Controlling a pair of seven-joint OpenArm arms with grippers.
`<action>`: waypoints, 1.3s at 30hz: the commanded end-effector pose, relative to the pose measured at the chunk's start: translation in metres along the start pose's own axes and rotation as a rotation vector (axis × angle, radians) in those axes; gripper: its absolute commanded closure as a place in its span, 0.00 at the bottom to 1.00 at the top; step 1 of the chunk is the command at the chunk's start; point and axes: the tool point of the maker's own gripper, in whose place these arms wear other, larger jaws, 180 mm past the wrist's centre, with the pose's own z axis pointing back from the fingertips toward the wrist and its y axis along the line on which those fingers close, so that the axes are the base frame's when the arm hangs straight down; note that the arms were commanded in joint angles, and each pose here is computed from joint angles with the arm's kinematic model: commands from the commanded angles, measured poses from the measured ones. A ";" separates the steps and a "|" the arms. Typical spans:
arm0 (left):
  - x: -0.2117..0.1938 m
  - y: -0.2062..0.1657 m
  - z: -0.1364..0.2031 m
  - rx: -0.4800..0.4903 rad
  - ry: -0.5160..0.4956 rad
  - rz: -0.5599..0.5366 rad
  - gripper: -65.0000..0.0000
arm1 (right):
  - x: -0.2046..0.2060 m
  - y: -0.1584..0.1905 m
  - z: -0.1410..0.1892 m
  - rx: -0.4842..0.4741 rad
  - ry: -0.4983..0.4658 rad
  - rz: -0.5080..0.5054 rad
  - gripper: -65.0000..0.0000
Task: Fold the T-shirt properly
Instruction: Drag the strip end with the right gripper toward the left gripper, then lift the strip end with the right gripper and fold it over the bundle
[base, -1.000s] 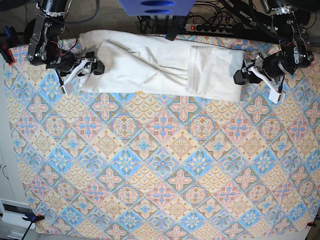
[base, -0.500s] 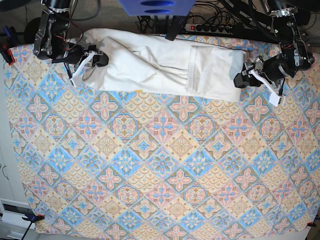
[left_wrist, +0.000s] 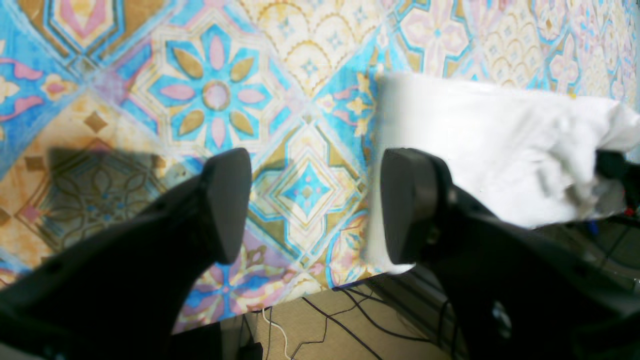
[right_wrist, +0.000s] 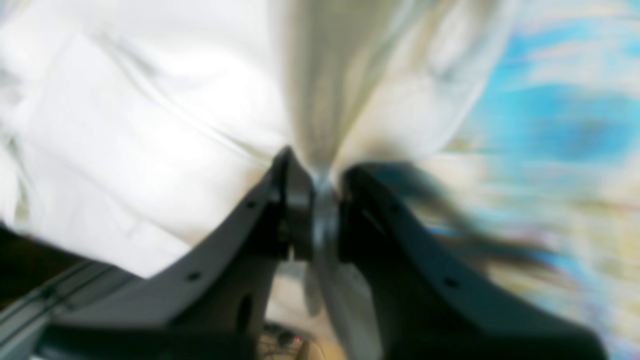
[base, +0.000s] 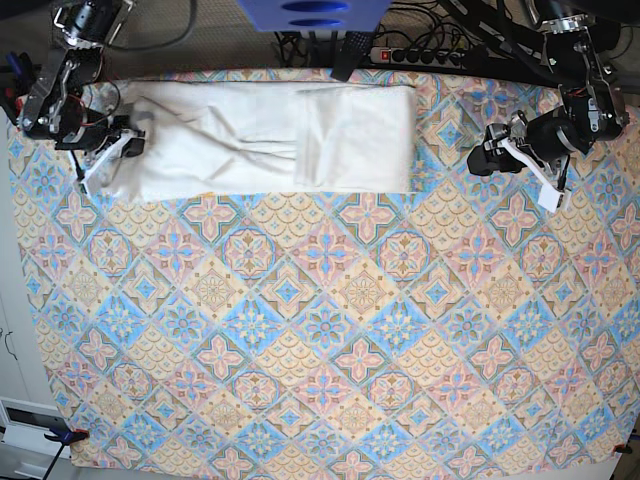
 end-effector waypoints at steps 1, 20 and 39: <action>0.011 0.001 0.006 0.001 -0.032 -0.018 0.38 | 0.013 -0.009 0.008 -0.030 -0.024 0.025 1.00; -0.013 0.000 -0.010 0.059 0.022 -0.012 0.81 | 0.066 0.033 0.043 -0.100 -0.058 0.410 1.00; -0.036 -0.002 -0.025 0.115 0.068 0.007 1.00 | 0.013 0.232 0.010 0.352 -0.057 0.628 1.00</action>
